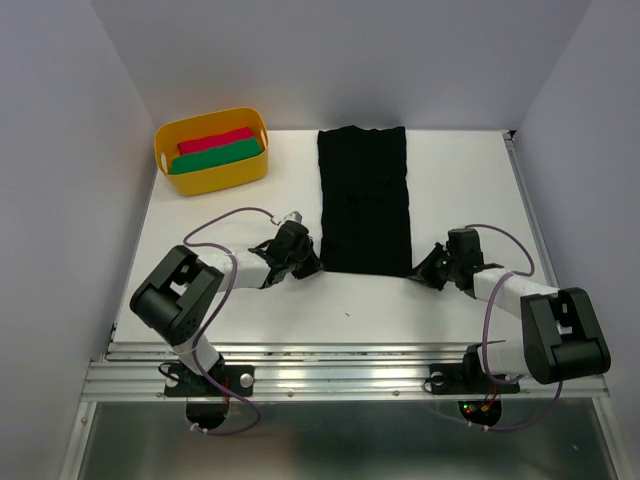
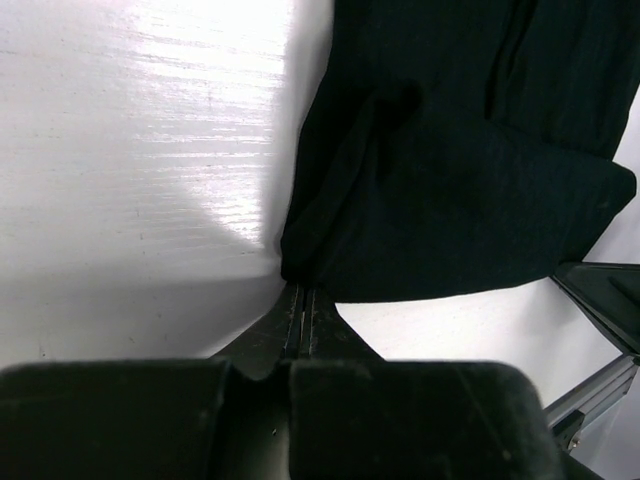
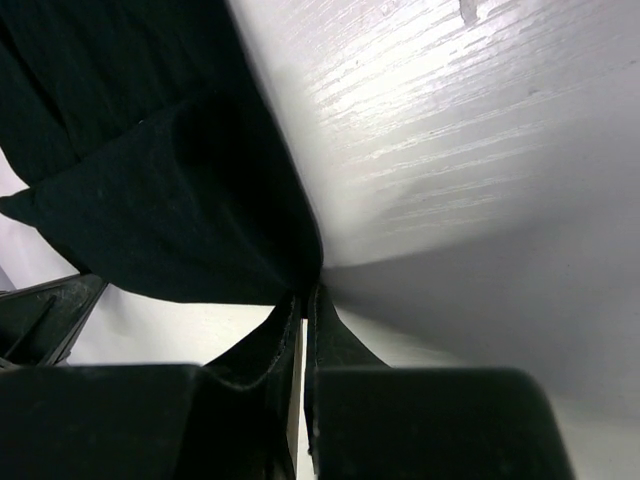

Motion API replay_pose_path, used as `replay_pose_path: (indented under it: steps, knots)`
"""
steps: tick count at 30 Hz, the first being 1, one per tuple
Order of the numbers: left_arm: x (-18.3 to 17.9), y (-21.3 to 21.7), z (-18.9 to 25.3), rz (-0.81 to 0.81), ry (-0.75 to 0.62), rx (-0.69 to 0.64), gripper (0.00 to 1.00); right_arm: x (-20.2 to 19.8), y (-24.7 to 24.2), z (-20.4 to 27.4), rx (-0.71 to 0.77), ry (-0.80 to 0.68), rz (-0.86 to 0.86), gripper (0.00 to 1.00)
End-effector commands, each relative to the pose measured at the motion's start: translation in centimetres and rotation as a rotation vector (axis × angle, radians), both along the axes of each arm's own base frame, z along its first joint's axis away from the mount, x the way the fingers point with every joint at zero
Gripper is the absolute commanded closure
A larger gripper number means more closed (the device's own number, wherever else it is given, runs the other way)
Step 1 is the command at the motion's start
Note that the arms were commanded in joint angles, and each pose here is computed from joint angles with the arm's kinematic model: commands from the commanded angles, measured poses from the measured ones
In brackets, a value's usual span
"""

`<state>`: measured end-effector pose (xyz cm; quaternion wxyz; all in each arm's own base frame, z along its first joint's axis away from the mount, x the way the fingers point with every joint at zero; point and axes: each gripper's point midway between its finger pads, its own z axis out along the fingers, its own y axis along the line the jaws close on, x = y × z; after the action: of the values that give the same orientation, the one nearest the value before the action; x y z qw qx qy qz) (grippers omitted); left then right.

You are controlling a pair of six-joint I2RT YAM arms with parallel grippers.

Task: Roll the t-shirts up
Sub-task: Roll the T-shirt to the center of the board.

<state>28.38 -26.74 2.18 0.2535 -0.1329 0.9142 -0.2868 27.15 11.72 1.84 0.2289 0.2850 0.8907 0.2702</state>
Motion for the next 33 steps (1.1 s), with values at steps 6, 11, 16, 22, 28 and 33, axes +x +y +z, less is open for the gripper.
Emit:
replay_pose_path:
  steps: [6,11,16,22,28,33]
  knots:
    - [-2.0,2.0,0.5,-0.015,0.029,0.067,1.0,-0.7,-0.6,1.8,-0.046,-0.027,0.044,0.99]
    - [-3.1,2.1,1.0,-0.032,0.038,0.04,1.0,-1.5,-0.4,2.7,-0.032,-0.041,0.061,0.99]
    - [-4.4,2.0,1.3,-0.051,0.056,0.022,1.0,-2.3,0.1,3.5,-0.001,-0.036,0.077,0.99]
    - [-5.1,2.2,2.9,-0.051,0.065,0.012,1.0,-2.3,-0.1,5.5,-0.009,-0.069,0.079,0.99]
    - [-4.8,2.6,4.2,-0.041,0.068,0.05,1.0,-1.8,-0.2,6.8,-0.018,-0.091,0.073,0.99]
    - [-3.7,2.4,5.6,-0.041,0.05,0.074,1.0,-0.7,-0.4,7.9,-0.036,-0.118,0.061,0.99]
